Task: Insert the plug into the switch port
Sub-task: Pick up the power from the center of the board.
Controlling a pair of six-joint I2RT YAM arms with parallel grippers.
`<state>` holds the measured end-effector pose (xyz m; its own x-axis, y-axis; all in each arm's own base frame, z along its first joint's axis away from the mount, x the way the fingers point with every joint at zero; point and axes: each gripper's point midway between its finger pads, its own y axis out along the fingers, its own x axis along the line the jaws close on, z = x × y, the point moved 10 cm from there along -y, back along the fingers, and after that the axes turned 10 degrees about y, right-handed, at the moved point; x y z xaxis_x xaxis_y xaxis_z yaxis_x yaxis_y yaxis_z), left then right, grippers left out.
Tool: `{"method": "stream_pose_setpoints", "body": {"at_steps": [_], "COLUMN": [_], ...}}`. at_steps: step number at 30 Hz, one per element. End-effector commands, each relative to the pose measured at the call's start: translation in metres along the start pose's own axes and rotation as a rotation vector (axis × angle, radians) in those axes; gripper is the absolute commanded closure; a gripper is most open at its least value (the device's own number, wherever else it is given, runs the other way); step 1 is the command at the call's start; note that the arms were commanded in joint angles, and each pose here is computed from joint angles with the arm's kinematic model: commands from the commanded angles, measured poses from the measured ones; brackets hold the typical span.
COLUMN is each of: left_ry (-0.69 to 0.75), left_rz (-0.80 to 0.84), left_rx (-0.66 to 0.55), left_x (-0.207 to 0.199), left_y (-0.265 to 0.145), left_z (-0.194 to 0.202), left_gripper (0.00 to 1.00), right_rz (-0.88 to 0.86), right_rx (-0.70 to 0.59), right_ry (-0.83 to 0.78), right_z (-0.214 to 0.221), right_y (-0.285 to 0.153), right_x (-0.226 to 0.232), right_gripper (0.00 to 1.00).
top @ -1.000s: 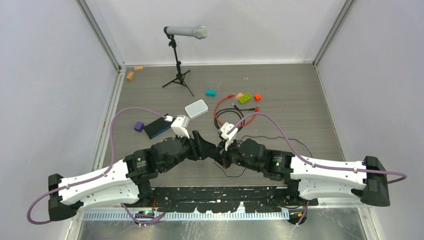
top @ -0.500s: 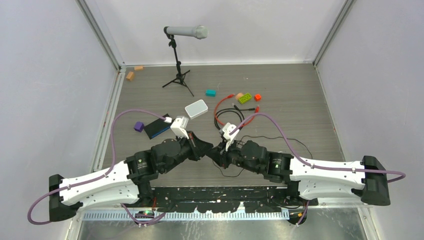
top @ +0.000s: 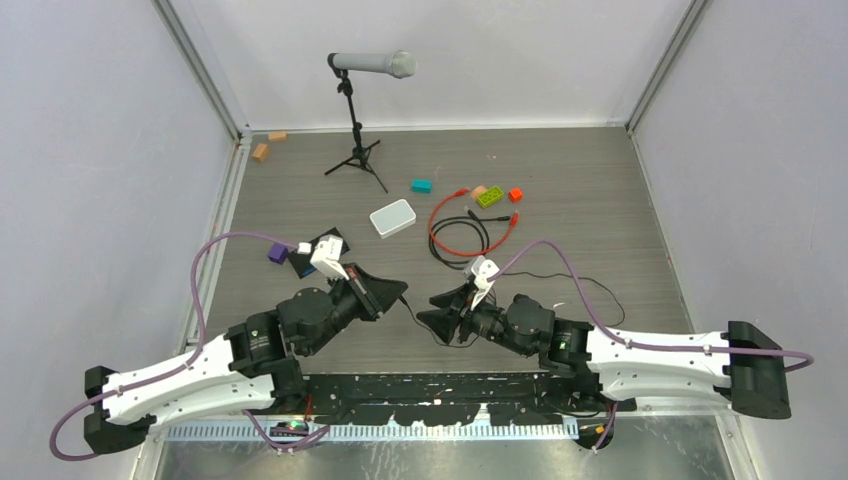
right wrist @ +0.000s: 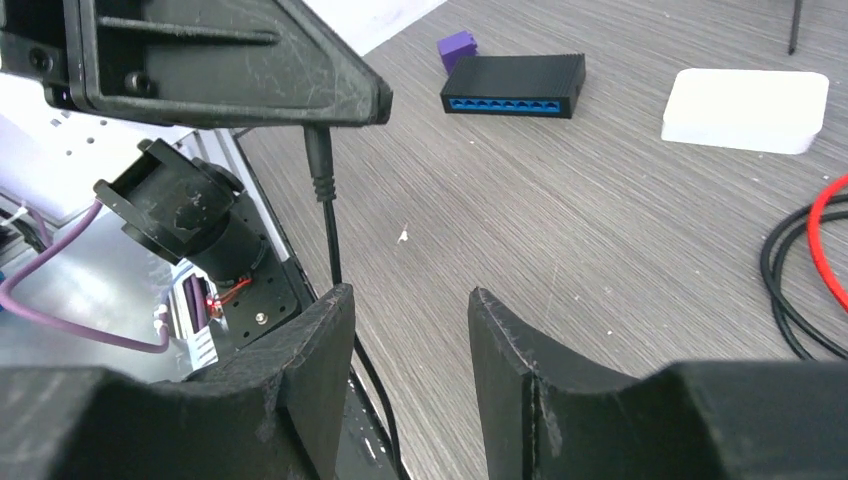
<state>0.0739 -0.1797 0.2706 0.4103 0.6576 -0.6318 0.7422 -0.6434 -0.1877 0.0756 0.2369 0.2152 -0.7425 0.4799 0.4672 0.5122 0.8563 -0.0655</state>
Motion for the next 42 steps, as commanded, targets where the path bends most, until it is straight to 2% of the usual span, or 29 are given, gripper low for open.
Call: {"method": "stream_pose_setpoints", "body": {"at_steps": [1, 8, 15, 31, 35, 39, 42], "left_ry": [-0.032, -0.026, -0.026, -0.027, -0.026, -0.026, -0.022], "left_rz": [-0.030, -0.039, -0.025, -0.026, -0.023, -0.019, -0.008], "left_rx": [-0.053, -0.037, -0.029, -0.024, -0.019, -0.012, -0.004], "left_x": [0.002, 0.002, -0.001, 0.001, 0.000, 0.000, -0.002], "left_y": [-0.001, 0.002, 0.004, 0.005, 0.006, 0.008, 0.009], "left_z": [-0.005, -0.003, -0.002, 0.001, 0.001, 0.004, 0.005], "left_gripper": [1.00, 1.00, 1.00, 1.00, 1.00, 1.00, 1.00], "right_rz": [-0.135, -0.186, -0.133, -0.138, -0.138, -0.150, -0.147], "right_rx": [-0.154, -0.217, -0.220, -0.259, -0.253, -0.237, -0.231], "right_ry": [0.014, 0.001, -0.022, -0.027, -0.031, -0.034, -0.035], "right_z": [-0.017, -0.019, -0.019, -0.023, -0.021, -0.019, -0.017], "right_y": [0.008, 0.021, 0.034, 0.033, 0.034, 0.035, 0.037], "right_x": [0.014, 0.020, 0.018, 0.018, 0.018, 0.019, 0.019], "right_gripper": [0.49, 0.49, 0.52, 0.55, 0.65, 0.88, 0.97]}}
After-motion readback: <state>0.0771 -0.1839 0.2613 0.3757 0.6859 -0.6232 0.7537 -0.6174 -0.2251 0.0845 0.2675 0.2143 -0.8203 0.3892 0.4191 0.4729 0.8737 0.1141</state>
